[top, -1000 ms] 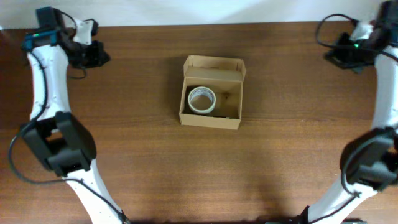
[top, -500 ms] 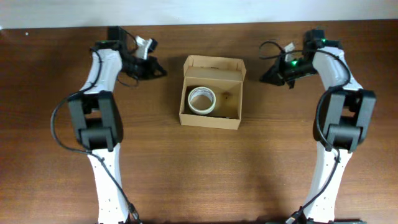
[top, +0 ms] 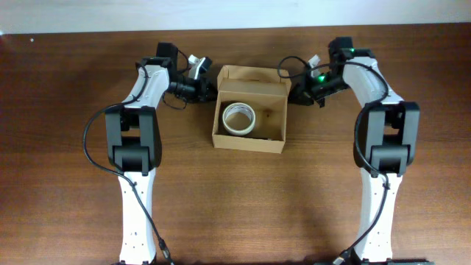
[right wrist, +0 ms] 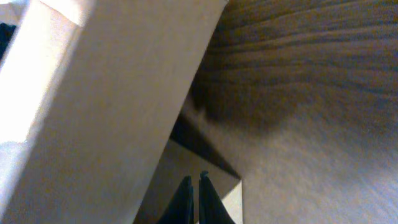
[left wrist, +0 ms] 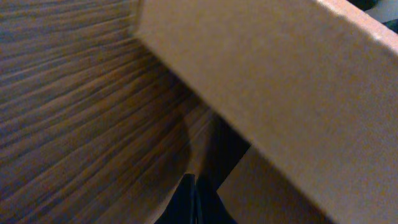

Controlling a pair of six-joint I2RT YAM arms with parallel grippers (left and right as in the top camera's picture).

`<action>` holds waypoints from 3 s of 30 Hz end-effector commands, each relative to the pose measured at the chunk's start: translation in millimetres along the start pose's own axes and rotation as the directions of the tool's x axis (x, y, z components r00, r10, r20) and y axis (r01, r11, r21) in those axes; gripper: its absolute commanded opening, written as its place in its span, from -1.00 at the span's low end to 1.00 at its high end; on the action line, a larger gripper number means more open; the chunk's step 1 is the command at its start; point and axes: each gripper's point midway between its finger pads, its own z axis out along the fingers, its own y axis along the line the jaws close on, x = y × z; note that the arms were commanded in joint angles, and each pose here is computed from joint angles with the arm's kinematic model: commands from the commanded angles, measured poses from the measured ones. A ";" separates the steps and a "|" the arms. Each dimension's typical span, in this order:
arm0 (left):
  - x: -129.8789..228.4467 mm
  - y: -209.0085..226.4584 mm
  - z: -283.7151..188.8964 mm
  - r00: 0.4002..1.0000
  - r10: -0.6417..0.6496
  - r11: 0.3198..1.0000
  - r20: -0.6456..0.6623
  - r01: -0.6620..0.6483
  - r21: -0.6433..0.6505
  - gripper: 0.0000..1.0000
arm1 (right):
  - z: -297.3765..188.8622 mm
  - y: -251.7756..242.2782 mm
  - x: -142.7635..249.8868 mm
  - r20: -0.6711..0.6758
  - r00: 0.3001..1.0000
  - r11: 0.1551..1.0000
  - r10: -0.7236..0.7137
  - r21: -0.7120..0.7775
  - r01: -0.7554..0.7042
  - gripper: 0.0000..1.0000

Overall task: Pack container
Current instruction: 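Reach both grippers to the raised box lid flaps, then fold the lid down over the box with both grippers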

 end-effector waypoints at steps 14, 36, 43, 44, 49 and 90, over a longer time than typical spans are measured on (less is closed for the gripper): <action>-51.2 -59.9 -18.8 0.970 0.135 0.919 0.201 -0.198 0.340 -0.97 | -25.7 62.5 -18.9 0.124 0.953 0.841 -0.276 -0.449 0.302 -0.92; -88.8 -113.2 -64.9 0.928 0.272 0.911 0.254 -0.334 0.243 -0.96 | -88.3 137.9 26.7 0.197 0.862 0.855 -0.466 -0.148 0.496 -0.92; -44.9 -111.3 -82.2 0.962 0.264 0.964 0.064 -0.266 0.014 -0.96 | -81.4 153.0 76.1 0.082 0.833 0.837 -0.547 0.052 0.544 -0.92; -39.2 -112.0 -89.6 0.967 0.251 0.967 0.032 -0.250 -0.042 -0.97 | -82.3 155.5 81.8 0.072 0.822 0.824 -0.565 0.104 0.557 -0.92; -23.0 -125.0 -128.6 0.969 0.244 0.934 -0.046 -0.248 -0.257 -0.96 | -96.4 161.6 108.2 0.045 0.802 0.754 -0.596 0.375 0.539 -0.92; 40.0 -157.2 -121.3 0.960 0.146 0.755 -0.238 -0.264 -0.601 -0.96 | -101.7 111.0 140.4 -0.019 0.869 0.702 -0.495 0.580 0.413 -0.92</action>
